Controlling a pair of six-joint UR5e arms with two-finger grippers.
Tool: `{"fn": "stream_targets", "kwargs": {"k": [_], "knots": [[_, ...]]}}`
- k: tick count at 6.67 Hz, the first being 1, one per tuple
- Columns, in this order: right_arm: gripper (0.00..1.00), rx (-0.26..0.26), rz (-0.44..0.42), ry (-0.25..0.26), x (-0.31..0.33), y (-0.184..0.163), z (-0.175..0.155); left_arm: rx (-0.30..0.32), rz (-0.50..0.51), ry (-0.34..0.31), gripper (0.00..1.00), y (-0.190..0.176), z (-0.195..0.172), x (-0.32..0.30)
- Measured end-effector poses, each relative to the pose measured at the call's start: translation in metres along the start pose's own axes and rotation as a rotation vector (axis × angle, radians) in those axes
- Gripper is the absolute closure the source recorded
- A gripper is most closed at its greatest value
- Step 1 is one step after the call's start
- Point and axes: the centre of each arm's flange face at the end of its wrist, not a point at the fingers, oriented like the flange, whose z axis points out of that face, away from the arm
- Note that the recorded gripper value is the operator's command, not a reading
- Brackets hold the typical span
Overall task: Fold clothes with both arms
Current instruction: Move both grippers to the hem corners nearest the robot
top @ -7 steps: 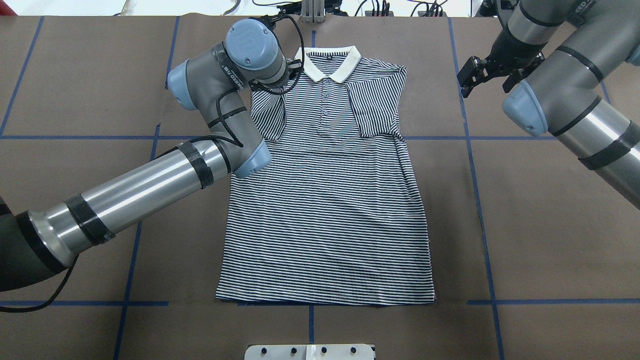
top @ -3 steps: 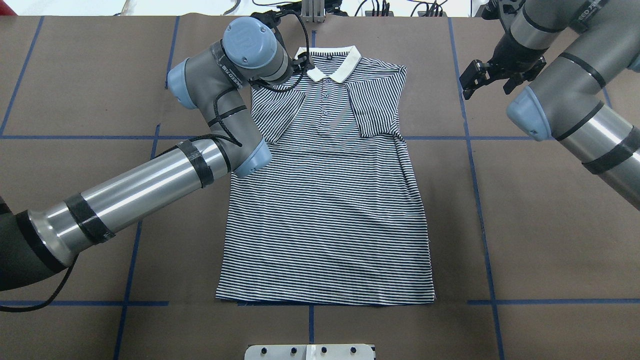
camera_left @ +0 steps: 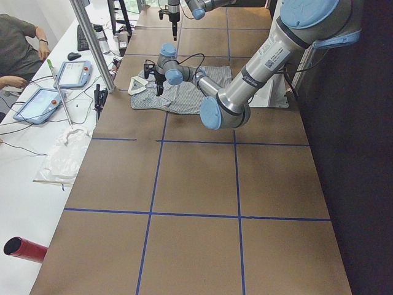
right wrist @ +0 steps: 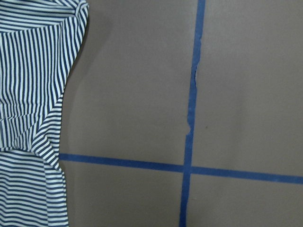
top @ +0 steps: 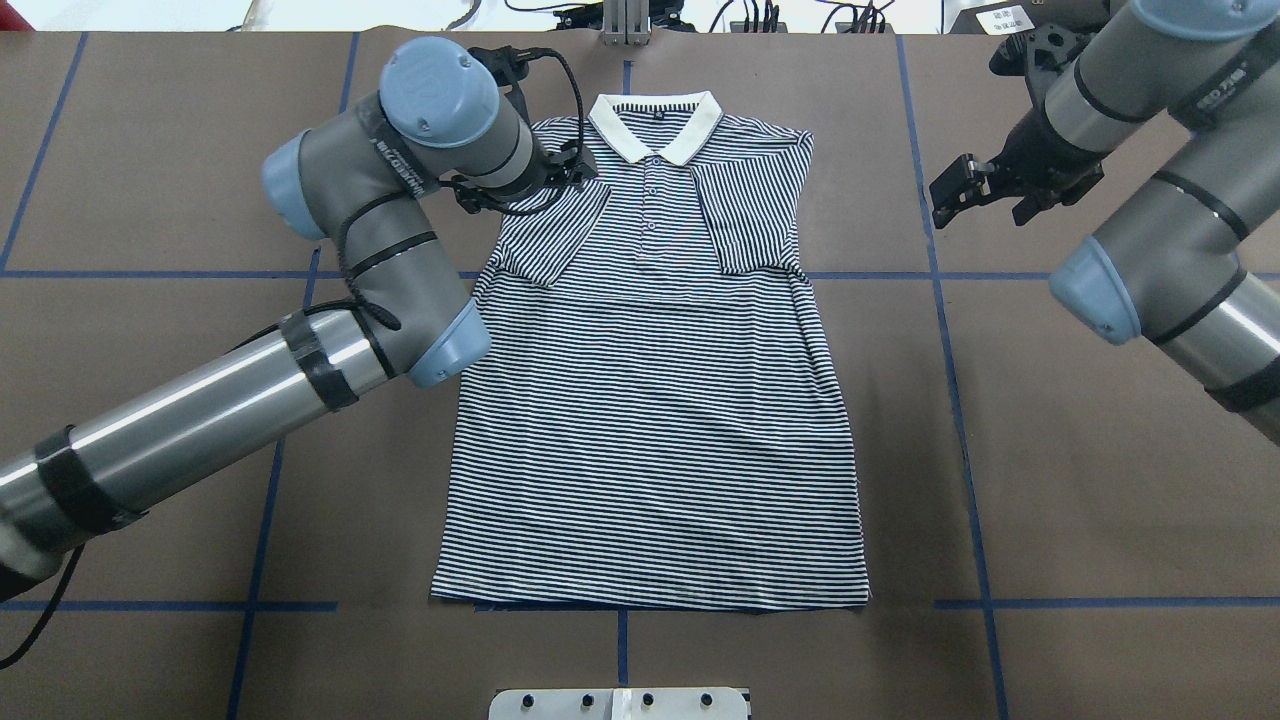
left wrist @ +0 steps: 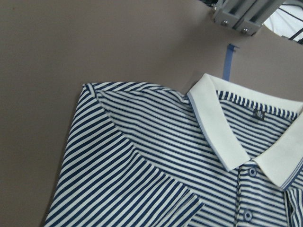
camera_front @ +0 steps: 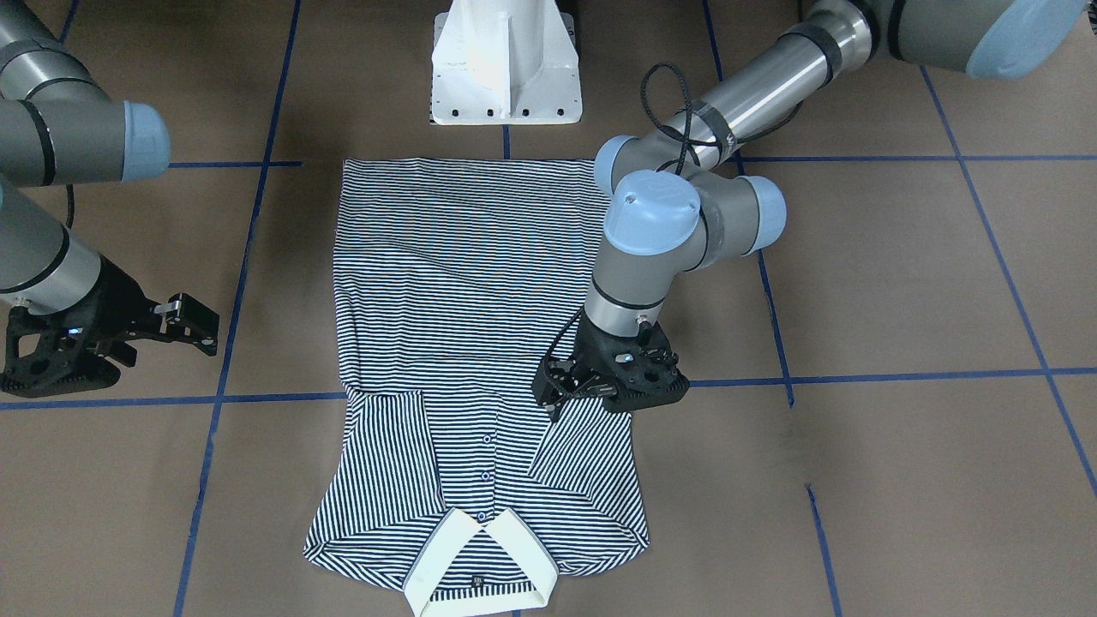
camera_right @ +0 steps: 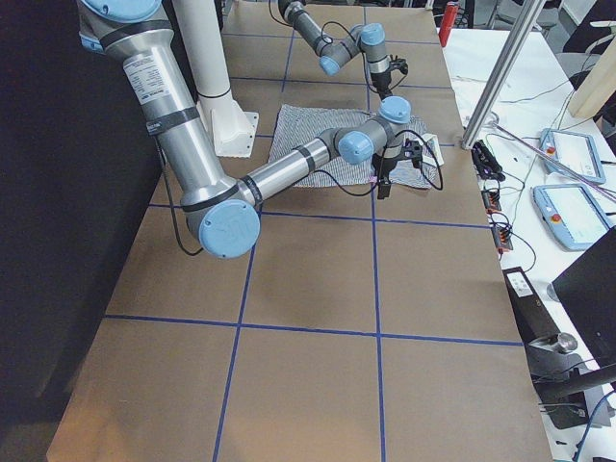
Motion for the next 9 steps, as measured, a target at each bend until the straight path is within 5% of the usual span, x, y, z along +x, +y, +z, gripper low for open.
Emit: {"fn": "stream_targets", "kwargs": {"k": [4,6,9], "knots": [[0.0,0.032,0.202,-0.107,-0.065,0.18,0.037,-0.017,0.078,0.014,0.0,0.054,-0.115,-0.062],[0.0,0.043,0.248,-0.078,-0.112,0.257,0.073,-0.019,0.081,0.013,0.0,0.058,-0.123,-0.064],[0.04,0.027,0.265,-0.013,-0.135,0.32,0.108,-0.015,0.087,0.03,0.0,0.061,-0.135,-0.06]]}}
